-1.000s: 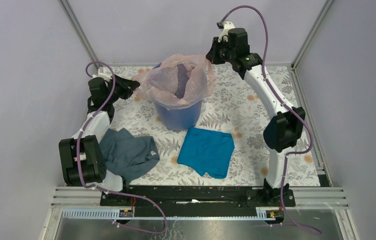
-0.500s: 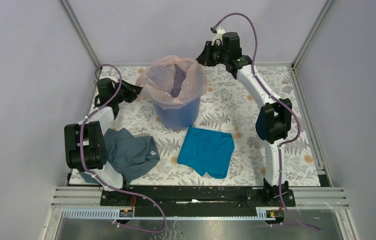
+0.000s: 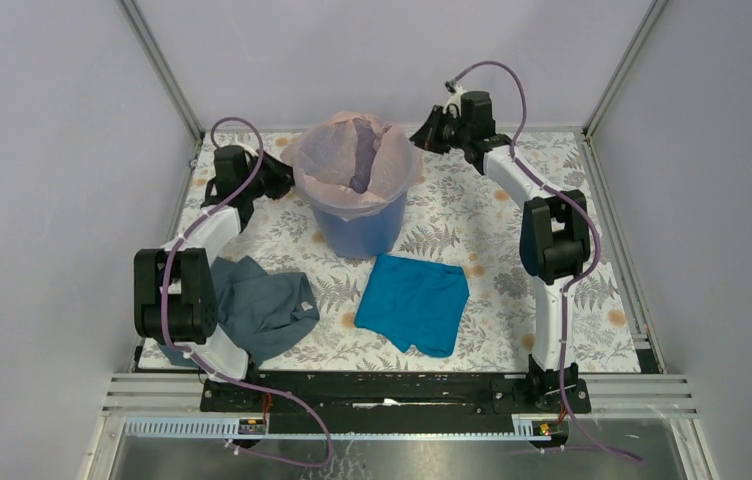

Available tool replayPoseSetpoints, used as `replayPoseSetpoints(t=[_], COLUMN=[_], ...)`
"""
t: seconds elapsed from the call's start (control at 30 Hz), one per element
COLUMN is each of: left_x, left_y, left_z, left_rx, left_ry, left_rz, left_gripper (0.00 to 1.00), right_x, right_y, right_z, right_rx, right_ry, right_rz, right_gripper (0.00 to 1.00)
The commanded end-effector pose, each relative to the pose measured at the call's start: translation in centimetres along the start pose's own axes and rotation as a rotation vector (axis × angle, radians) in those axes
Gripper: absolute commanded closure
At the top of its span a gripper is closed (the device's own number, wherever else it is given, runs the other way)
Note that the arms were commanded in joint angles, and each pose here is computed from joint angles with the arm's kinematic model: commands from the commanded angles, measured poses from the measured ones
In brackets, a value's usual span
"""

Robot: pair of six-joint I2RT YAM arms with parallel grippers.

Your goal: Put the trash bags into the trash bin

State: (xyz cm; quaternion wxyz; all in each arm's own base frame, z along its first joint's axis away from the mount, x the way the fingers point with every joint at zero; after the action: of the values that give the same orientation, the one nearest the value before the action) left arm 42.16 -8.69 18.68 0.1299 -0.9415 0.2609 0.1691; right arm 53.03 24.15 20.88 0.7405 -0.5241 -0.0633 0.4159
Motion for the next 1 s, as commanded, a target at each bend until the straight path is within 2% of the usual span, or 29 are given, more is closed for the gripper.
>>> replayPoseSetpoints(t=[0.0,0.17,0.33,0.47,0.53,0.73,0.83,0.97], left_x=[0.1,0.8,0.7,0.9,0.8,0.3,0.1,0.2], left_y=[-1.9,0.7,1.3,1.6,1.6,1.6,1.5,1.5], left_z=[-2.2,1.8,5.2,4.3,3.1,0.7,0.9,1.3], left_rx=[0.064,0.062,0.053,0.042,0.048,0.060,0.069,0.066], left_ry=[0.025,-0.066,-0.166,-0.120,-0.092,-0.038,-0.050,-0.054], left_rz=[-0.071,-0.072,-0.077,-0.045,-0.037,-0.008,-0.009,-0.002], left_gripper=[0.89,0.92,0.92,0.92,0.92,0.90,0.90,0.90], right_x=[-0.8,-2.0,-2.0,-2.3,-3.1,-8.5,-11.7,-13.8], right_y=[0.1,-1.6,-2.9,-2.2,-2.1,-2.5,-2.5,-1.8], right_z=[0.9,2.5,3.3,3.3,3.1,0.0,-1.4,-0.4], right_rx=[0.031,0.045,0.065,0.071,0.080,0.198,0.276,0.337], right_ry=[-0.097,-0.141,-0.176,-0.176,-0.165,-0.127,-0.169,-0.277], right_rz=[-0.020,-0.059,-0.082,-0.058,-0.061,-0.113,-0.163,-0.197], right_gripper=[0.90,0.87,0.85,0.85,0.82,0.58,0.47,0.29])
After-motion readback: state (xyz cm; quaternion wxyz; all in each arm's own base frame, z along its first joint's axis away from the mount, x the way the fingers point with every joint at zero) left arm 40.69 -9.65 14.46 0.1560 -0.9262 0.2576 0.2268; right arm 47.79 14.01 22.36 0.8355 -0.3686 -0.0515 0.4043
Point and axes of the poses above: each gripper's point midway between its finger pads, its own x axis out along the fingers, its own z axis along the line the jaws close on, y = z × x, the point moved 4 cm from there along -x, back along the fingers, and after that the axes turned 14 degrees about -x, right-handed, at the moved point
